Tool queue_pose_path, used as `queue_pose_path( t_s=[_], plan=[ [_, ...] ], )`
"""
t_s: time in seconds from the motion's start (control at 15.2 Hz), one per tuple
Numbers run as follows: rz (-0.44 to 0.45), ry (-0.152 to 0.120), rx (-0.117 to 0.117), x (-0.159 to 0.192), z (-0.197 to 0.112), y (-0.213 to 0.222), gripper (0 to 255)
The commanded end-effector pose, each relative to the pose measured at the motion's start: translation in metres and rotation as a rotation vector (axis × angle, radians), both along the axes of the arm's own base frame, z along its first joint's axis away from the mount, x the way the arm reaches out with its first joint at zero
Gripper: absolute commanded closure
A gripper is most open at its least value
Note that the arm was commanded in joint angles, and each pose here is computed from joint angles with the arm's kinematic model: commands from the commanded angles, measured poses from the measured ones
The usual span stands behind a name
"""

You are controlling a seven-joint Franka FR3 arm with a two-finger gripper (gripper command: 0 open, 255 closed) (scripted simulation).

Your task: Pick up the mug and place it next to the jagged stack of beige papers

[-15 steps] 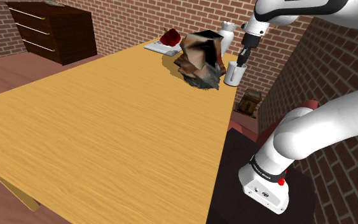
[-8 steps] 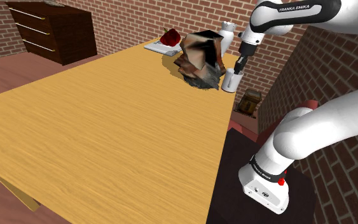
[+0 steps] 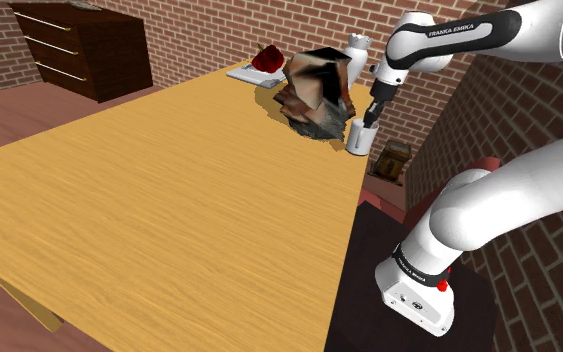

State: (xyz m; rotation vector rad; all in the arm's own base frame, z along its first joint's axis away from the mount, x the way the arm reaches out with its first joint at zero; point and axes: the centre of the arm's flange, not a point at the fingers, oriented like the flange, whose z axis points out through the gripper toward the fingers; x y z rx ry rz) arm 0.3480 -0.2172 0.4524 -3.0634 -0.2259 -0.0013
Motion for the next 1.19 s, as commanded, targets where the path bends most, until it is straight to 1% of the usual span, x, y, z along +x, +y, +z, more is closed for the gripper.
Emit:
queue_pose_path(
  t_s=[0.0,0.07,0.59,0.66,0.99,1.12],
  plan=[
    [0.001,0.000,0.000,0.000,-0.011,0.000,255],
    [0.001,0.000,0.000,0.000,-0.019,0.000,255],
    [0.001,0.000,0.000,0.000,-0.019,0.000,255],
    [0.001,0.000,0.000,0.001,-0.019,0.000,0],
    [0.001,0.000,0.000,0.000,-0.019,0.000,0],
    [0.001,0.000,0.000,0.001,0.008,-0.001,0]
  ],
)
